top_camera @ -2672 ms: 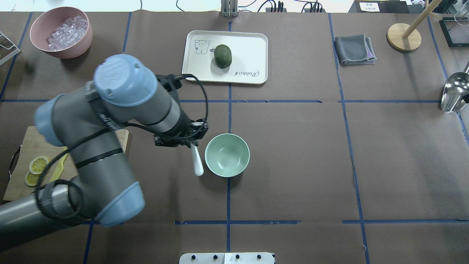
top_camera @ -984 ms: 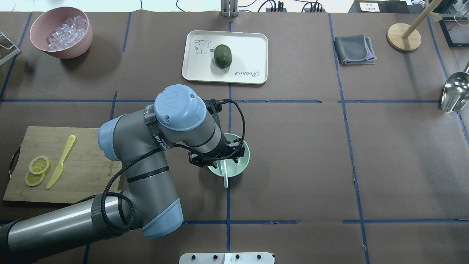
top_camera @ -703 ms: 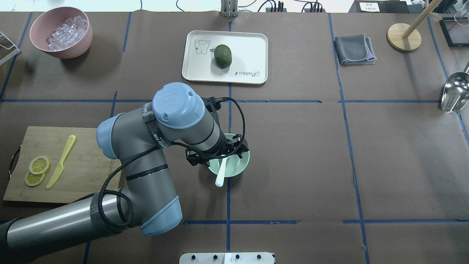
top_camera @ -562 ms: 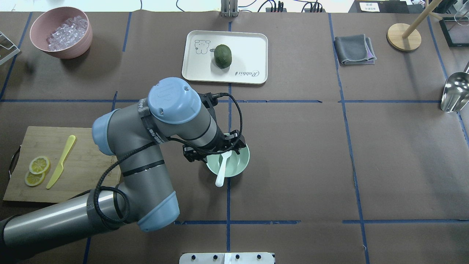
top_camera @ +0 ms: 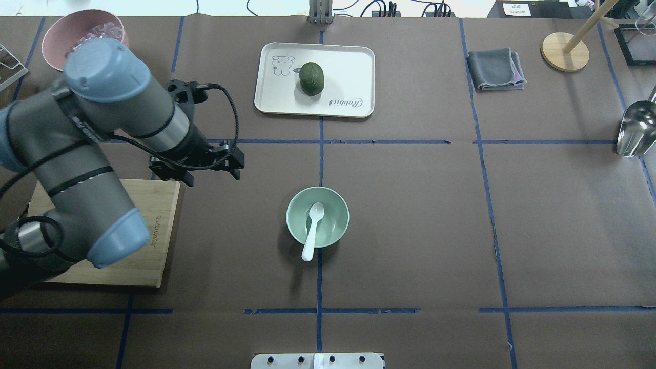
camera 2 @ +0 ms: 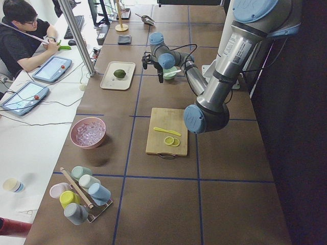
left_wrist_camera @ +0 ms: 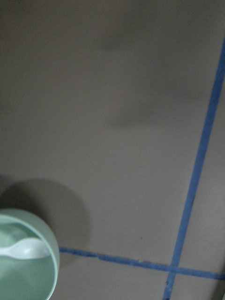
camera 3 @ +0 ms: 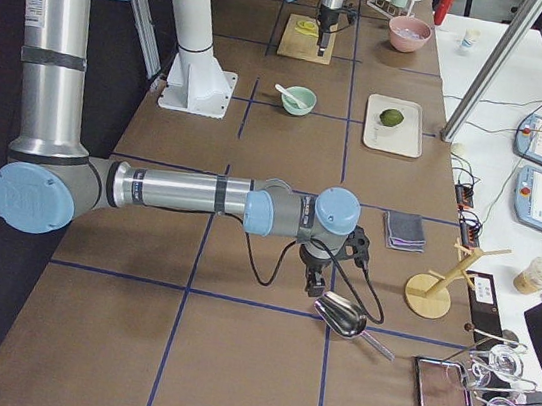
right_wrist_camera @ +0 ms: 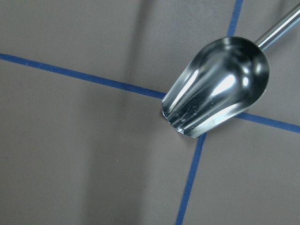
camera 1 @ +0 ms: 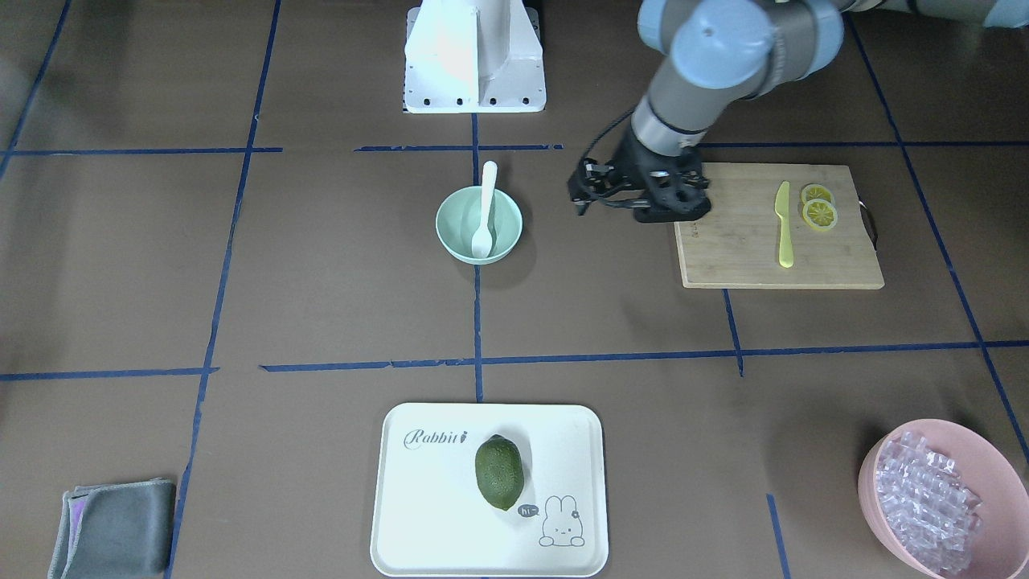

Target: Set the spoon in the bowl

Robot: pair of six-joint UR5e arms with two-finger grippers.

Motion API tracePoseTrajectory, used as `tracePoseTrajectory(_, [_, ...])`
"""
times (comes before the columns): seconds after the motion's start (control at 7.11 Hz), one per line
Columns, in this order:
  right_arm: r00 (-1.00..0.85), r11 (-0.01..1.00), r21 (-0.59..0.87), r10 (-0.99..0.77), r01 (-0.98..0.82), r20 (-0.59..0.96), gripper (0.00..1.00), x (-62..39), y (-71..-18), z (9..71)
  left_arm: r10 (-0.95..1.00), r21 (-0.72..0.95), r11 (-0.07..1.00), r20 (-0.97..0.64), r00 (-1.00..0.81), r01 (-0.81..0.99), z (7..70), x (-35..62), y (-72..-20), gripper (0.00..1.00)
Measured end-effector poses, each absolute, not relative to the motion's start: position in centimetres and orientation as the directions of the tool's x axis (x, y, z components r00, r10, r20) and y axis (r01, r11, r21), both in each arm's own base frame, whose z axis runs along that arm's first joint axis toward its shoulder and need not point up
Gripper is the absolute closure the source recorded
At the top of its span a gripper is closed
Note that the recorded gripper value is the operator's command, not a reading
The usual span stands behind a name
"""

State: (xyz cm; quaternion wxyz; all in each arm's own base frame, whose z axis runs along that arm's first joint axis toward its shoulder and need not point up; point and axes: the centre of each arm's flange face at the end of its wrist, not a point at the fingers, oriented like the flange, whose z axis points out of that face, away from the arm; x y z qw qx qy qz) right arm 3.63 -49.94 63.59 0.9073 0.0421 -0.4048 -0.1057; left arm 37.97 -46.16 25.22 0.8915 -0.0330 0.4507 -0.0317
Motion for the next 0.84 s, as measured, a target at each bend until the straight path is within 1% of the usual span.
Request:
tracePoseTrajectory(0.28, [0.644,0.983,0.140,-0.182,0.116,0.743,0.00,6.6,-49.3,65.9,-0.024,-0.027,1.000,-0.763,0.646,0.006,30.5,28.9,-47.6,0.00])
tracePoseTrajectory(0.84, [0.662,0.997,0.079,-0.072,0.019,0.746,0.00,7.3,-49.9,64.2,0.113,0.067,0.993,-0.699,0.706,-0.093,45.9,11.3,-51.0,0.00])
